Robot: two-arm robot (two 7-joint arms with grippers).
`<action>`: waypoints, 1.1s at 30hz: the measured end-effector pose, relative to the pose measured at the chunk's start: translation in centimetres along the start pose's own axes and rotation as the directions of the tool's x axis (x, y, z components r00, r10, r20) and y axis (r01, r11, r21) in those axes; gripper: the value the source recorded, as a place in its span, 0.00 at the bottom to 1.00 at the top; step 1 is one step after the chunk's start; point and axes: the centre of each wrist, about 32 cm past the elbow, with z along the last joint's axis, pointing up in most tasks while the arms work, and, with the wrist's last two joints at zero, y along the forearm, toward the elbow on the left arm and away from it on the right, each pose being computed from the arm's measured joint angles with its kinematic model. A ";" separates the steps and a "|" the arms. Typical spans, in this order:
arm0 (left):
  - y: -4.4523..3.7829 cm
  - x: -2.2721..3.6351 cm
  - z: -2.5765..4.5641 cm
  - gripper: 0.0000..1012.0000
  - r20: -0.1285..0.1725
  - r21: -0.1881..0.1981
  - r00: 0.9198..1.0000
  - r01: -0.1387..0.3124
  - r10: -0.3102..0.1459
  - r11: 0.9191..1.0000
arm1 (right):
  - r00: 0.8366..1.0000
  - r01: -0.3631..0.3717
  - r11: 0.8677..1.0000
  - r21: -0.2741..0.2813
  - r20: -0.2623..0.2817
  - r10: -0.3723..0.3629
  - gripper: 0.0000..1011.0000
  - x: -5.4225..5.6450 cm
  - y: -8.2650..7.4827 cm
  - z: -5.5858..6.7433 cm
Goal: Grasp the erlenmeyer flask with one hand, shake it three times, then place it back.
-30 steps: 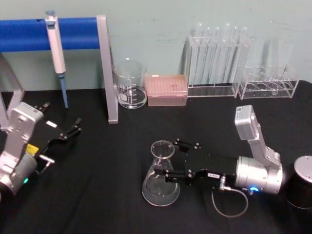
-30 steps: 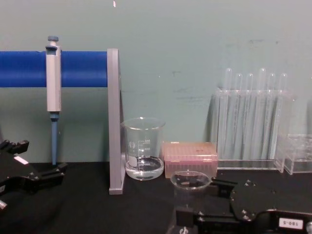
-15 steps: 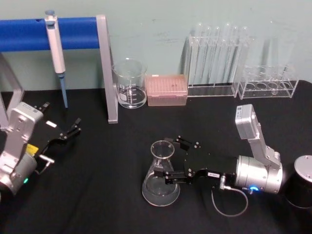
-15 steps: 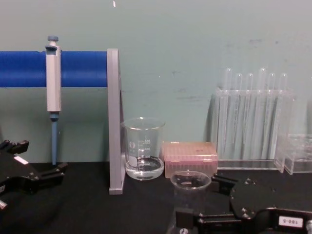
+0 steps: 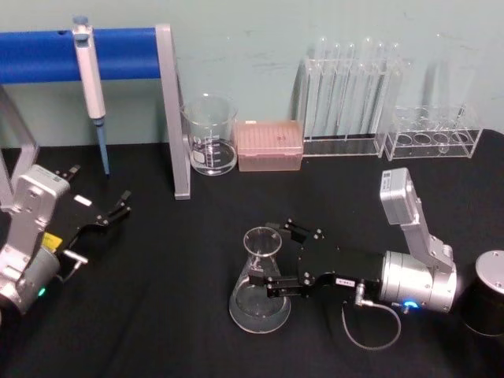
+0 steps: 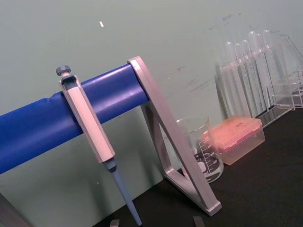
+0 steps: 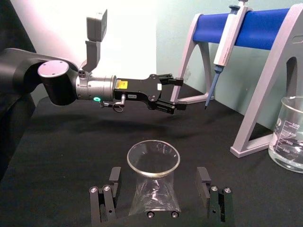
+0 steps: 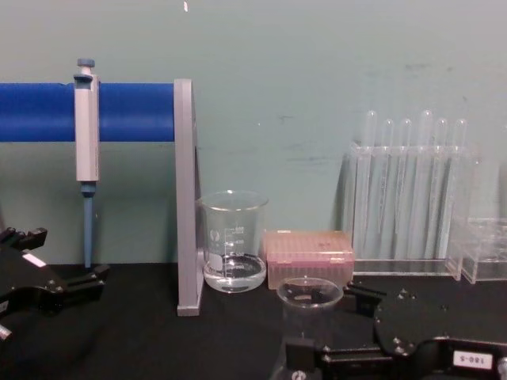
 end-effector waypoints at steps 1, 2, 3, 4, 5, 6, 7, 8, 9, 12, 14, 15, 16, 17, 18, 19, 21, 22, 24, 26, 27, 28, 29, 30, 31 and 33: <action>0.00 0.00 0.00 0.99 0.000 0.000 1.000 0.000 0.000 1.000 | 1.000 0.000 1.000 -0.002 -0.001 0.000 0.99 0.0 0.0 0.0; 0.00 0.00 0.00 0.99 0.000 0.000 1.000 0.000 0.000 1.000 | 1.000 -0.001 1.000 -0.005 -0.002 0.001 0.99 0.0 0.0 0.0; 0.00 0.00 0.00 0.99 0.000 0.000 1.000 0.000 0.000 1.000 | 1.000 -0.002 1.000 -0.011 -0.005 0.002 0.99 0.0 0.0 0.0; 0.00 0.00 0.00 0.99 0.000 0.000 1.000 0.000 0.000 1.000 | 1.000 -0.002 1.000 -0.013 -0.005 0.002 0.99 0.0 0.0 0.0; 0.00 0.00 0.00 0.99 0.000 0.000 1.000 0.000 0.000 1.000 | 1.000 -0.003 1.000 -0.018 -0.007 0.003 0.99 0.0 -0.1 0.0; 0.00 0.00 0.00 0.99 0.000 0.000 1.000 0.000 0.000 1.000 | 1.000 -0.003 1.000 -0.018 -0.007 0.003 0.99 0.0 -0.1 0.0; 0.00 0.00 0.00 0.99 0.000 0.000 1.000 0.000 0.000 1.000 | 1.000 -0.004 1.000 -0.024 -0.009 0.004 0.99 0.0 -0.2 0.1; 0.00 0.00 0.00 0.99 0.000 0.000 1.000 0.000 0.000 1.000 | 1.000 -0.004 1.000 -0.027 -0.010 0.004 0.99 0.0 -0.2 0.0; 0.00 0.00 0.00 0.99 0.000 0.000 1.000 0.000 0.000 1.000 | 1.000 -0.004 1.000 -0.030 -0.011 0.004 0.99 0.0 -0.3 0.0; 0.00 0.00 0.00 0.99 0.000 0.000 1.000 0.000 0.000 1.000 | 1.000 -0.004 0.999 -0.038 -0.015 0.003 0.99 -0.1 -0.5 0.0; 0.00 0.00 0.00 0.99 0.000 0.000 1.000 0.000 0.000 1.000 | 1.000 0.002 0.999 -0.049 -0.022 -0.003 0.99 -0.3 -0.9 -0.1; 0.00 0.00 0.00 0.99 0.000 0.000 1.000 0.000 0.000 1.000 | 1.000 0.007 0.998 -0.055 -0.025 -0.008 0.99 -0.4 -1.3 -0.1; 0.00 0.00 0.00 0.99 0.000 0.000 1.000 0.000 0.000 1.000 | 1.000 0.009 0.998 -0.059 -0.027 -0.011 0.99 -0.4 -1.4 0.0; 0.00 0.00 0.00 0.99 0.000 0.000 1.000 0.000 0.000 1.000 | 1.000 0.012 0.998 -0.062 -0.028 -0.014 0.99 -0.5 -1.6 0.0; 0.00 0.00 0.00 0.99 0.000 0.000 1.000 0.000 0.000 1.000 | 0.999 0.014 0.998 -0.065 -0.030 -0.016 0.99 -0.5 -1.8 0.0; 0.00 0.00 0.00 0.99 0.000 0.000 1.000 0.000 0.000 1.000 | 0.999 0.020 0.997 -0.073 -0.034 -0.023 0.99 -0.6 -2.2 0.0; 0.00 0.00 0.00 0.99 0.000 0.000 1.000 0.000 0.000 1.000 | 0.999 0.028 0.996 -0.082 -0.038 -0.031 0.99 -0.8 -2.7 0.0; 0.00 0.00 0.00 0.99 0.000 0.000 1.000 0.000 0.000 1.000 | 0.998 0.038 0.995 -0.092 -0.042 -0.042 0.99 -0.9 -3.2 0.0; 0.00 0.00 0.00 0.99 0.000 0.000 1.000 0.000 0.000 1.000 | 0.997 0.053 0.993 -0.101 -0.047 -0.058 0.99 -1.0 -3.8 0.1; 0.00 0.00 0.00 0.99 0.000 0.000 1.000 0.000 0.000 1.000 | 0.994 0.084 0.990 -0.113 -0.053 -0.091 0.99 -1.1 -4.6 0.1; 0.00 0.00 0.00 0.99 0.000 0.000 1.000 0.000 0.000 1.000 | 0.993 0.098 0.988 -0.117 -0.056 -0.105 0.99 -1.2 -4.9 0.1; 0.00 0.00 0.00 0.99 0.000 0.000 1.000 0.000 0.000 1.000 | 0.989 0.129 0.984 -0.122 -0.060 -0.137 0.99 -1.3 -5.5 0.2; 0.00 0.00 0.00 0.99 0.000 0.000 1.000 0.000 0.000 1.000 | 0.986 0.146 0.981 -0.124 -0.060 -0.155 0.99 -1.3 -5.8 0.2; 0.00 0.00 0.00 0.99 0.000 0.000 1.000 0.000 0.000 1.000 | 0.979 0.185 0.975 -0.124 -0.060 -0.194 0.99 -1.3 -6.3 0.2; 0.00 0.00 0.00 0.99 0.000 0.000 1.000 0.000 0.000 1.000 | 0.979 0.185 0.975 -0.124 -0.060 -0.194 0.99 -1.3 -6.3 0.2; 0.00 0.00 0.00 0.99 0.000 0.000 1.000 0.000 0.000 1.000 | 0.965 0.247 0.962 -0.116 -0.059 -0.255 0.99 -1.2 -6.9 0.4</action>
